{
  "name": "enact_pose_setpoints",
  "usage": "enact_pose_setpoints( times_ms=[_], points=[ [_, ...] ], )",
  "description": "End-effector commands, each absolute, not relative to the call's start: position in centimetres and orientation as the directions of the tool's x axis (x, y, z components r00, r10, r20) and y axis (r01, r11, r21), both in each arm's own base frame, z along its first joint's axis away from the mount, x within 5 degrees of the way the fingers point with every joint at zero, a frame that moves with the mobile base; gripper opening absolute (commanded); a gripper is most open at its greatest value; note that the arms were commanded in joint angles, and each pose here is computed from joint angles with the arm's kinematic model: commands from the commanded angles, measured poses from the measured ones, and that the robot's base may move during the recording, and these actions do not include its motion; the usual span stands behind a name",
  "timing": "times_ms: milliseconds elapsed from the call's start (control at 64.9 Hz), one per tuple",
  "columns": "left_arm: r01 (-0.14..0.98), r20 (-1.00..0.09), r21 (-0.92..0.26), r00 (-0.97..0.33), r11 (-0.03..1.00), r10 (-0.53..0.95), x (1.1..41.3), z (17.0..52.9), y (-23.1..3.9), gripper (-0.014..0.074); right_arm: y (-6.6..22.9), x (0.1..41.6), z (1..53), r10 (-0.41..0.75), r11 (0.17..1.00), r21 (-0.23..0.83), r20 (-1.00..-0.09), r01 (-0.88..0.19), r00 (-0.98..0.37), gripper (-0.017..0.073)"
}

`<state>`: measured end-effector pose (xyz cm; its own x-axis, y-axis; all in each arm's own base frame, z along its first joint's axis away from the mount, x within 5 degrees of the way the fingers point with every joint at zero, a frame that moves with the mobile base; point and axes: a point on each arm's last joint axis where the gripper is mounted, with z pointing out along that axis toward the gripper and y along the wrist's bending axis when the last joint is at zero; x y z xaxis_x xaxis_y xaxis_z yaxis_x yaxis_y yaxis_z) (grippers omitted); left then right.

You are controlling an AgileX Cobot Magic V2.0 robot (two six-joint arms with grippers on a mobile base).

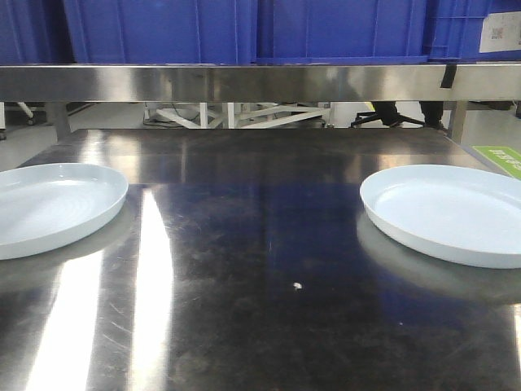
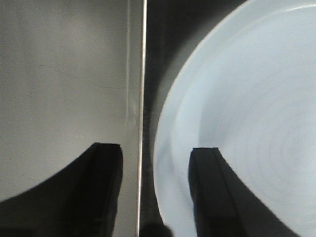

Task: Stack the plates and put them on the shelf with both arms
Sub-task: 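Lift the white plate with the left gripper and carry it toward the table center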

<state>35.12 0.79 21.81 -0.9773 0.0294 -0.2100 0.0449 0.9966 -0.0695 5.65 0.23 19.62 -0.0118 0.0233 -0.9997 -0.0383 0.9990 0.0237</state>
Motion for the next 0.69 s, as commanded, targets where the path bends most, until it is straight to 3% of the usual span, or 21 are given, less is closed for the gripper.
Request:
enact_pose_setpoints(
  times_ms=[0, 401, 524, 678],
  points=[
    [0.043, -0.309, -0.071, -0.951, 0.997, 0.019, 35.4, 24.2, 0.7, 0.0379, 0.2, 5.5, 20.6, 0.019, 0.999, 0.016, -0.995, -0.038, 0.098, 0.0052],
    [0.043, -0.285, -0.072, -0.958, 0.996, 0.021, 36.0, 23.0, 0.6, 0.0344, 0.2, 5.5, 20.6, 0.019, 0.999, 0.016, -0.995, -0.038, 0.098, 0.0052],
    [0.044, -0.277, -0.073, -0.961, 0.996, 0.022, 36.0, 23.0, 0.6, 0.0258, 0.2, 5.5, 20.6, 0.019, 0.999, 0.016, -0.995, -0.038, 0.098, 0.0052],
    [0.047, -0.258, -0.077, -0.966, 0.996, 0.025, 35.9, 23.4, 0.6, 0.0084, 0.2, 5.5, 20.6, 0.019, 0.999, 0.016, -0.995, -0.038, 0.098, 0.0052]
  ],
)
